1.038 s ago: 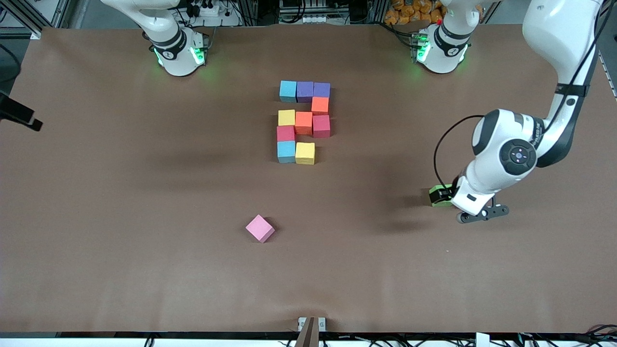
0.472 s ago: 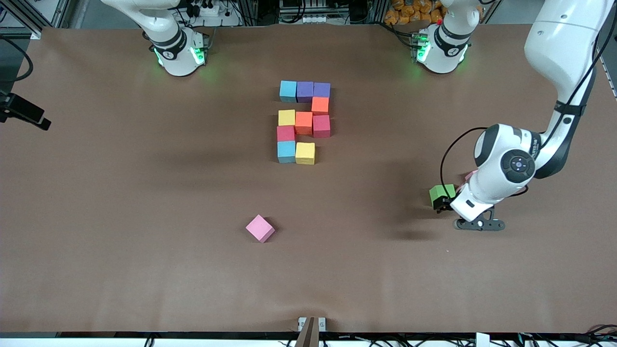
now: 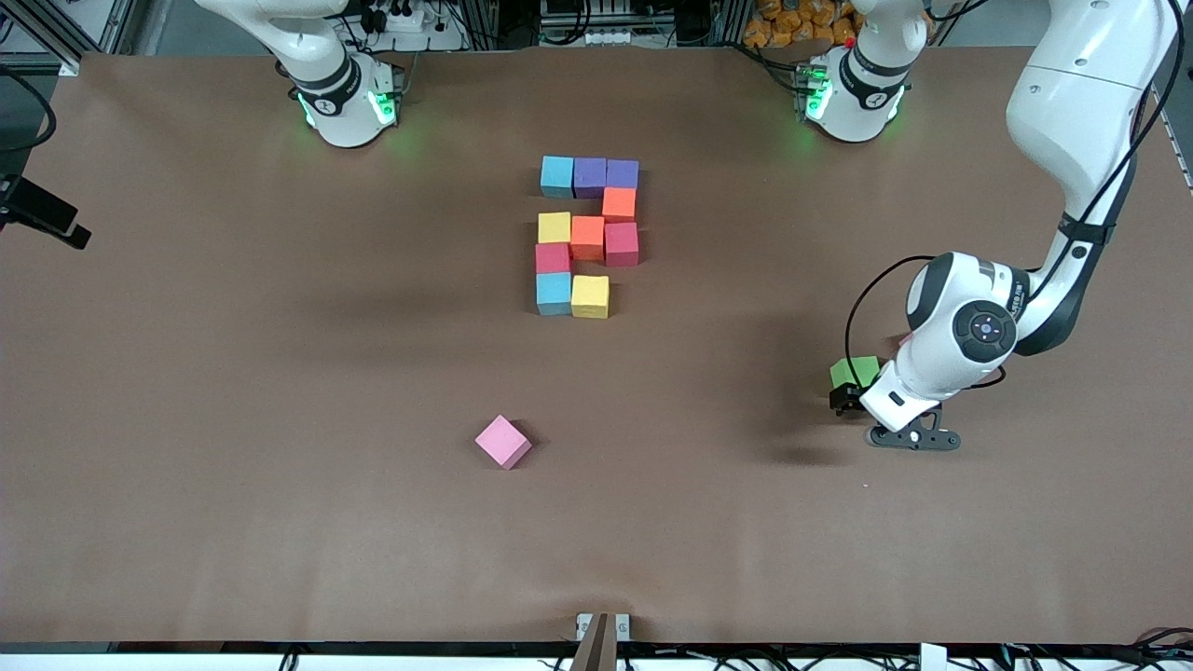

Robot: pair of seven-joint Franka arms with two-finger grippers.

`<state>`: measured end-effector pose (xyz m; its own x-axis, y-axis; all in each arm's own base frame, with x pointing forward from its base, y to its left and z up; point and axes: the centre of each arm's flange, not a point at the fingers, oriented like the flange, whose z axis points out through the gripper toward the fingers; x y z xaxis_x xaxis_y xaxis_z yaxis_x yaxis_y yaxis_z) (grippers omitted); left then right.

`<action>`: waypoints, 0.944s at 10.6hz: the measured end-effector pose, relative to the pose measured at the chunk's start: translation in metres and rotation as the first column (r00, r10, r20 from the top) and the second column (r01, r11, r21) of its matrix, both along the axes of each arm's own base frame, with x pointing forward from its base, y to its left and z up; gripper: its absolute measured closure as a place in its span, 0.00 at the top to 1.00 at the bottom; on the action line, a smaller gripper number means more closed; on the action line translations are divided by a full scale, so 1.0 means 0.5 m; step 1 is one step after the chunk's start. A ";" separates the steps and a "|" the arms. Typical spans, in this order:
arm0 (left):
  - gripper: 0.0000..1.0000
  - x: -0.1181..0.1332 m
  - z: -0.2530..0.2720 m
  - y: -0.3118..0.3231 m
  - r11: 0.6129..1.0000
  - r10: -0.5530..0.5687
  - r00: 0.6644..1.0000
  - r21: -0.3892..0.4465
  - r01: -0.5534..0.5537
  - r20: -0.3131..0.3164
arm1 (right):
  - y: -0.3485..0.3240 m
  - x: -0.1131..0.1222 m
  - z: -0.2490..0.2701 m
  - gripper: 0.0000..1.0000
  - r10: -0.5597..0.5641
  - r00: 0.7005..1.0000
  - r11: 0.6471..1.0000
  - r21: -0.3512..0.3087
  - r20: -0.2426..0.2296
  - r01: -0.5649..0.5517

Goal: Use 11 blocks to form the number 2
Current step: 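Lower the left gripper over the green block beside the pink cubes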

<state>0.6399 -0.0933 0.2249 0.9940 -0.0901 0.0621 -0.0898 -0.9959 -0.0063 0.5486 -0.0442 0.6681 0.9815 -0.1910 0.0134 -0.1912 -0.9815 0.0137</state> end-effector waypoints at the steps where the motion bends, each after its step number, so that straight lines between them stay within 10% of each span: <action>1: 1.00 -0.002 -0.010 0.012 1.000 0.004 1.000 -0.001 -0.004 -0.009 | 0.000 0.000 0.001 1.00 0.003 1.000 1.000 -0.002 0.001 -0.003; 10: 1.00 -0.026 -0.045 0.011 1.000 -0.003 0.999 -0.005 0.003 -0.048 | 0.000 -0.005 -0.002 1.00 0.004 1.000 1.000 0.000 -0.020 -0.004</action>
<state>0.6270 -0.0877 0.2026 0.9956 -0.0927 0.0144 -0.0927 -0.9957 0.0027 0.5462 -0.0441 0.6670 0.9824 -0.1868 -0.0060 -0.1867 -0.9823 0.0176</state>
